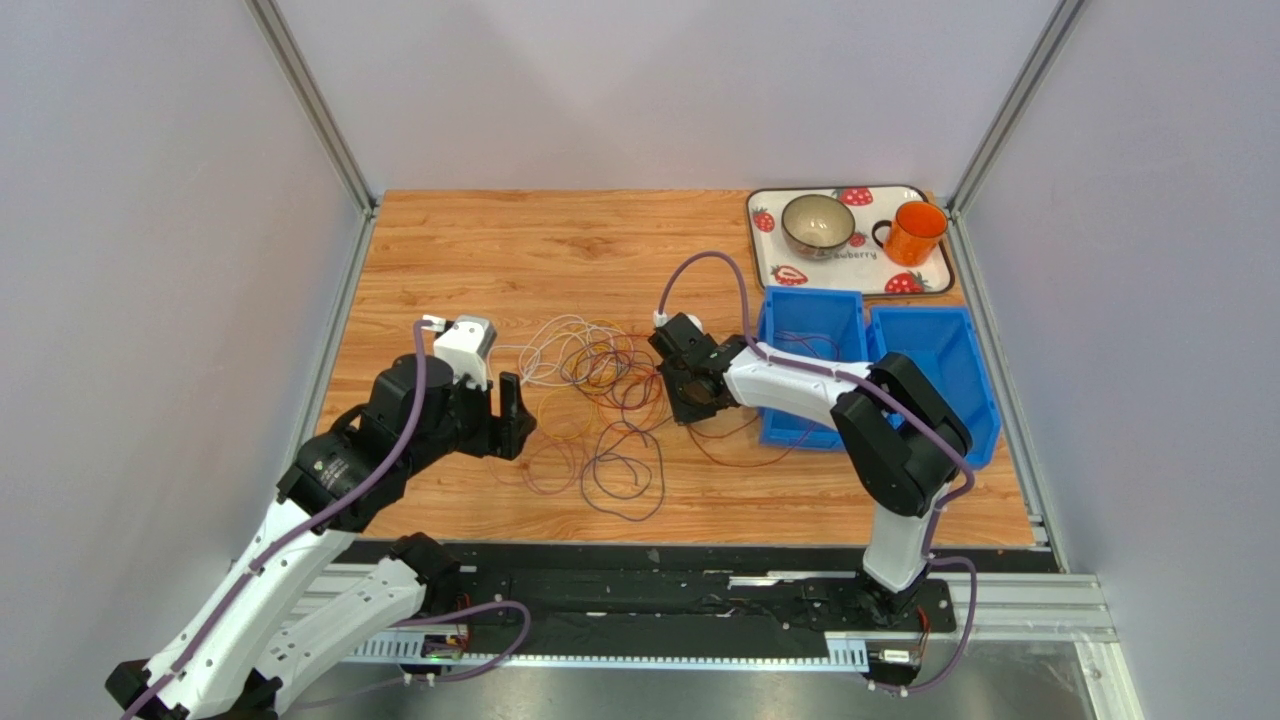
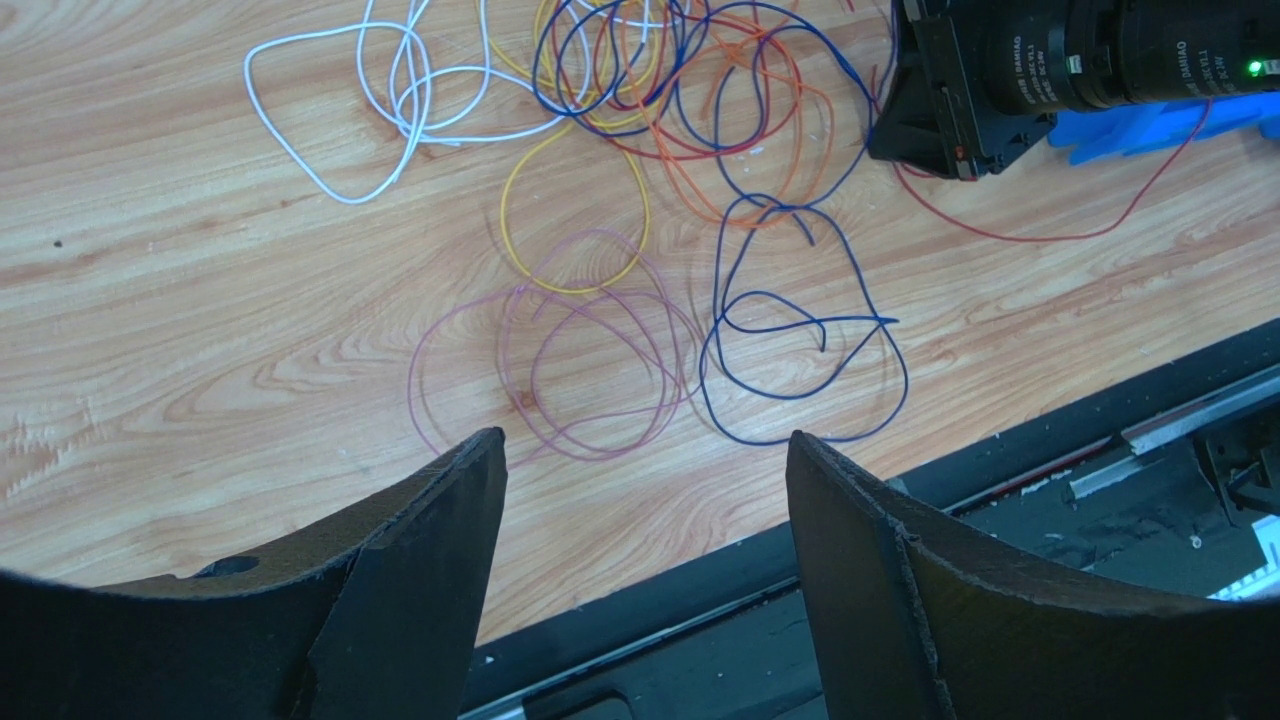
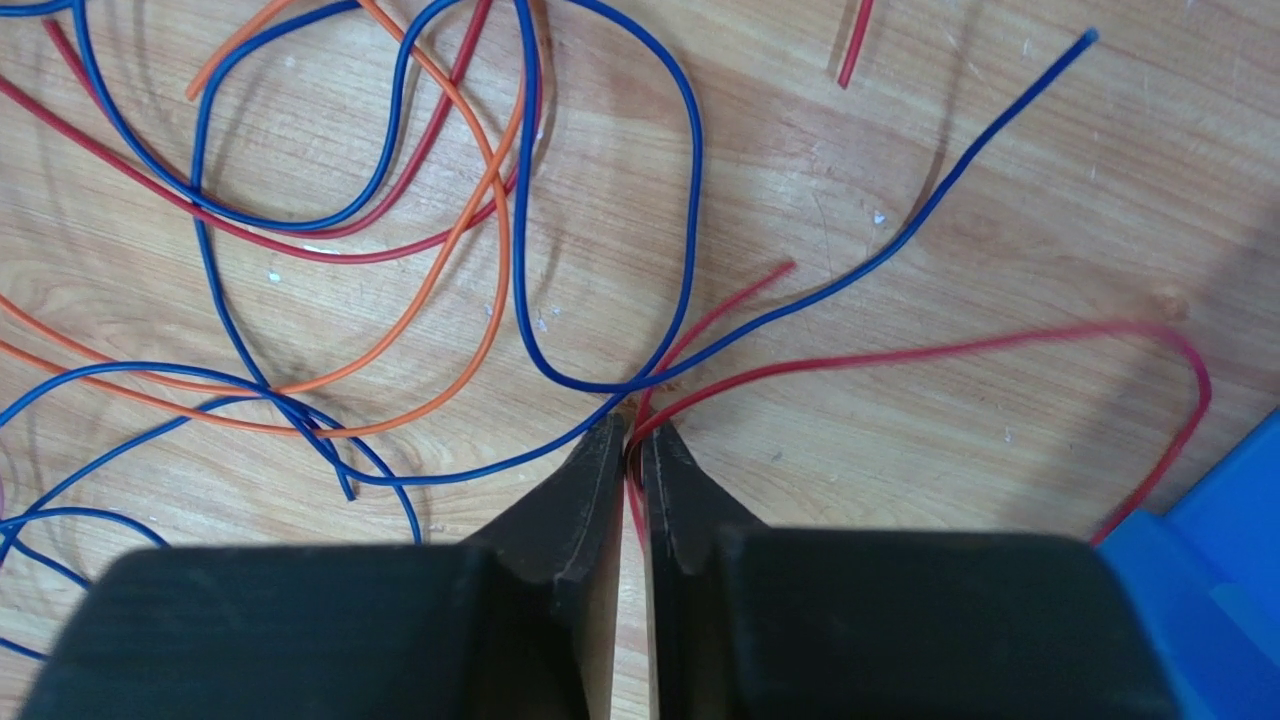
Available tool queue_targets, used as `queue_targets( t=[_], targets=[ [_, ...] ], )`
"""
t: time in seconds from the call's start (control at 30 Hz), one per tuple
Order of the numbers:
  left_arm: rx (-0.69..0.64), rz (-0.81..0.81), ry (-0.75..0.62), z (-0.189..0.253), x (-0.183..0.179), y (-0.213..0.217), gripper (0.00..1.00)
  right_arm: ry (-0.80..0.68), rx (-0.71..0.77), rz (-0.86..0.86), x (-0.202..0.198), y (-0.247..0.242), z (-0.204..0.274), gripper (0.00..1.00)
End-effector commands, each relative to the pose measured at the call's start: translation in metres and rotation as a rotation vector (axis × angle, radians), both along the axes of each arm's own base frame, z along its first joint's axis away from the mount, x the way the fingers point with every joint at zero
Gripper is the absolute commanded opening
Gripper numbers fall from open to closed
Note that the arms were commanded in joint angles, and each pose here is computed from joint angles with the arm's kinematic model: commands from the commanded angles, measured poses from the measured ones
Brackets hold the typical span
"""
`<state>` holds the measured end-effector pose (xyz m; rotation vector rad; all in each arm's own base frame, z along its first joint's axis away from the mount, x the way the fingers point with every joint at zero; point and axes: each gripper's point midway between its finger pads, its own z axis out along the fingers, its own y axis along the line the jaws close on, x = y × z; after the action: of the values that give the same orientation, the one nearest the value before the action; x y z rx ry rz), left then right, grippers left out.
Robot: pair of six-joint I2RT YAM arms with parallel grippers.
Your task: Untangle the cables
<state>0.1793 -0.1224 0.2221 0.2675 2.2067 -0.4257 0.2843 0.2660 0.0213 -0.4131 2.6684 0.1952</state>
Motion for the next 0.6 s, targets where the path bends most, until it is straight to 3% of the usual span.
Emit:
queue_targets(
  t=[0.0,0.13,0.4,0.57],
  targets=[
    [-0.007,-0.014,-0.032,0.005,0.004,-0.003,0.77,-0.048,-0.006,-0.004,0.004,0.005,0.021,0.07],
    [-0.007,-0.014,-0.032,0.005,0.004,-0.003,0.77,-0.066,-0.007,0.005,-0.007,-0.003,0.048,0.0],
    [-0.007,-0.004,-0.034,0.006,0.004,-0.002,0.79,-0.08,0.047,0.021,-0.032,-0.021,0.104,0.0],
    [0.003,0.022,-0.033,0.006,0.005,0.002,0.85,-0.189,0.072,0.013,-0.028,-0.032,0.158,0.0]
  ],
)
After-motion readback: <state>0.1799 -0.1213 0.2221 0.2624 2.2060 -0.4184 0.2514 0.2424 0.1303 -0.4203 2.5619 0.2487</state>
